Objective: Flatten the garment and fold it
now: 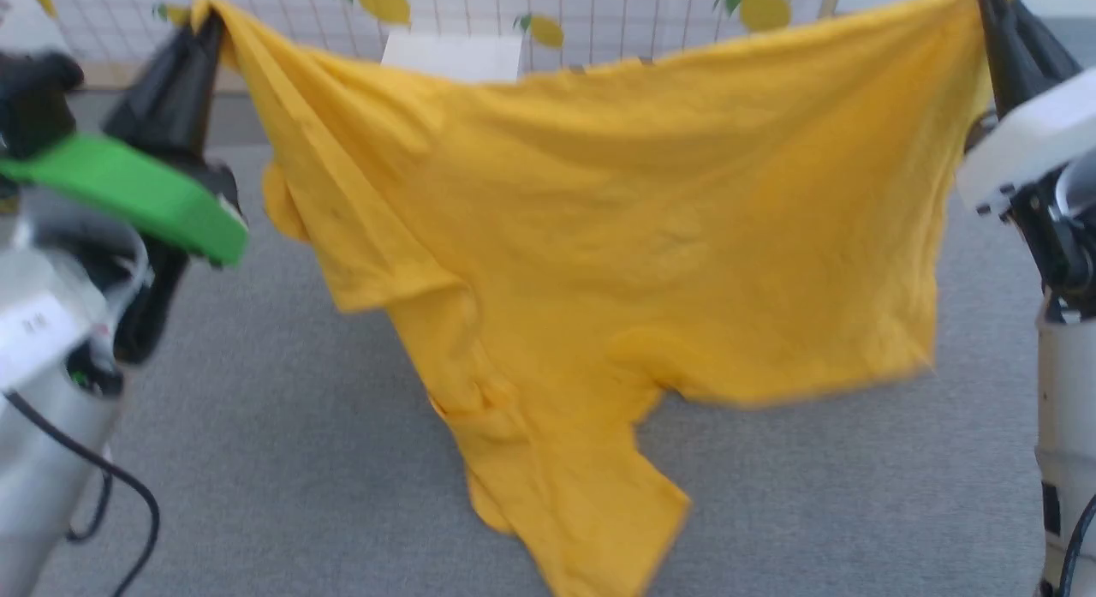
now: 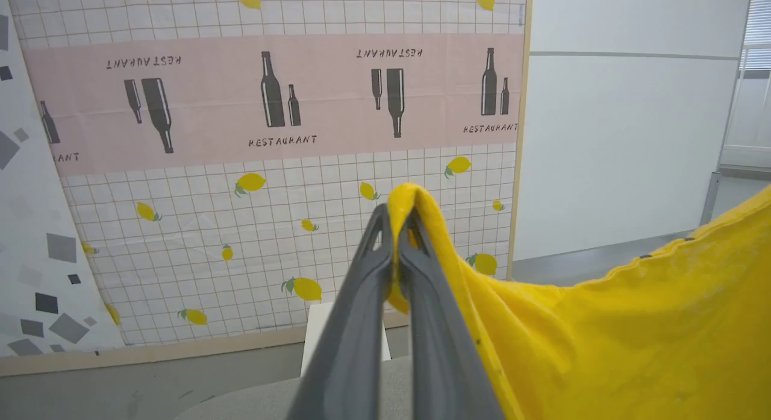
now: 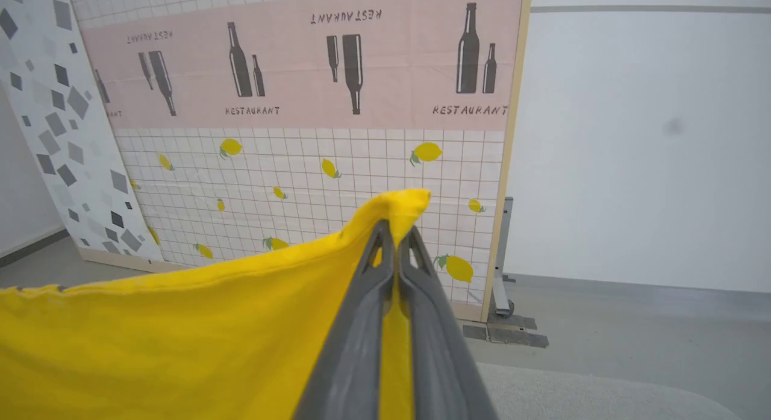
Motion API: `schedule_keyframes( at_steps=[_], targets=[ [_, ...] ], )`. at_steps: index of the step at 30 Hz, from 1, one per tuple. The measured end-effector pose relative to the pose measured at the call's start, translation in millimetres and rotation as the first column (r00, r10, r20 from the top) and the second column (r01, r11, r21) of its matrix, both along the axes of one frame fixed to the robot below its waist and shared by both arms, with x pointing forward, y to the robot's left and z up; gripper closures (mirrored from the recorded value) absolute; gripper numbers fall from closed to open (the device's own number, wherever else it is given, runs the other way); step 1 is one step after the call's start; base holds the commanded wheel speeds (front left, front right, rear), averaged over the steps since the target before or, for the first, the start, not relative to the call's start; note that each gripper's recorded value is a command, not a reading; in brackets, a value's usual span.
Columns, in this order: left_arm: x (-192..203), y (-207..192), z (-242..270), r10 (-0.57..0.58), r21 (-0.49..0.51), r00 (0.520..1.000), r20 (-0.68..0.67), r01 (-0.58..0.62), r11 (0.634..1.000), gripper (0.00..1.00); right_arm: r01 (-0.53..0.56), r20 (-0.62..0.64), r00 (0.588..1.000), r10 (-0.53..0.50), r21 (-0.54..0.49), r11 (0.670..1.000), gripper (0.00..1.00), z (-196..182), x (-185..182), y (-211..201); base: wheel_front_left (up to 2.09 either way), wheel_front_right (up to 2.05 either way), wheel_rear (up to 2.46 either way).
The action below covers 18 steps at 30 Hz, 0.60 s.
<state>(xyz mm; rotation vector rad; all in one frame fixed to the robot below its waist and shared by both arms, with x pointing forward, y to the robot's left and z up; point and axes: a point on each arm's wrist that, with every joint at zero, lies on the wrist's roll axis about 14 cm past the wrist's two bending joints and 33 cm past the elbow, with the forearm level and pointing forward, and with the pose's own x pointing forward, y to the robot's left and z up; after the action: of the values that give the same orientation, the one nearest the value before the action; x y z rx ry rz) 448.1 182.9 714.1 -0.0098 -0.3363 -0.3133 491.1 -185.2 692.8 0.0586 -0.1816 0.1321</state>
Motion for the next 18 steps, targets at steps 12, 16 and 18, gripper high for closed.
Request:
schedule_keyframes(
  at_steps=[12, 16, 18],
  targets=[
    [-18.1, -27.1, 118.0, -0.067, 0.042, 0.983, 0.17, 0.06, 0.997, 1.0, -0.048, 0.144, 0.988, 0.049, -0.009, 0.999, 1.0, 80.4, -33.0, 9.2, 0.0, 0.0, 0.0],
    [-20.2, -27.2, 146.1, -0.076, 0.02, 0.977, 0.199, 0.073, 0.997, 1.0, -0.064, 0.132, 0.989, 0.065, -0.01, 0.998, 1.0, 84.6, -32.0, 11.8, 0.0, 0.0, 0.0],
    [-19.0, -27.0, 156.1, -0.077, 0.018, 0.976, 0.204, 0.075, 0.997, 1.0, -0.074, 0.116, 0.99, 0.075, -0.016, 0.997, 1.0, 84.1, -29.9, 14.4, 0.0, 0.0, 0.0]
  ],
)
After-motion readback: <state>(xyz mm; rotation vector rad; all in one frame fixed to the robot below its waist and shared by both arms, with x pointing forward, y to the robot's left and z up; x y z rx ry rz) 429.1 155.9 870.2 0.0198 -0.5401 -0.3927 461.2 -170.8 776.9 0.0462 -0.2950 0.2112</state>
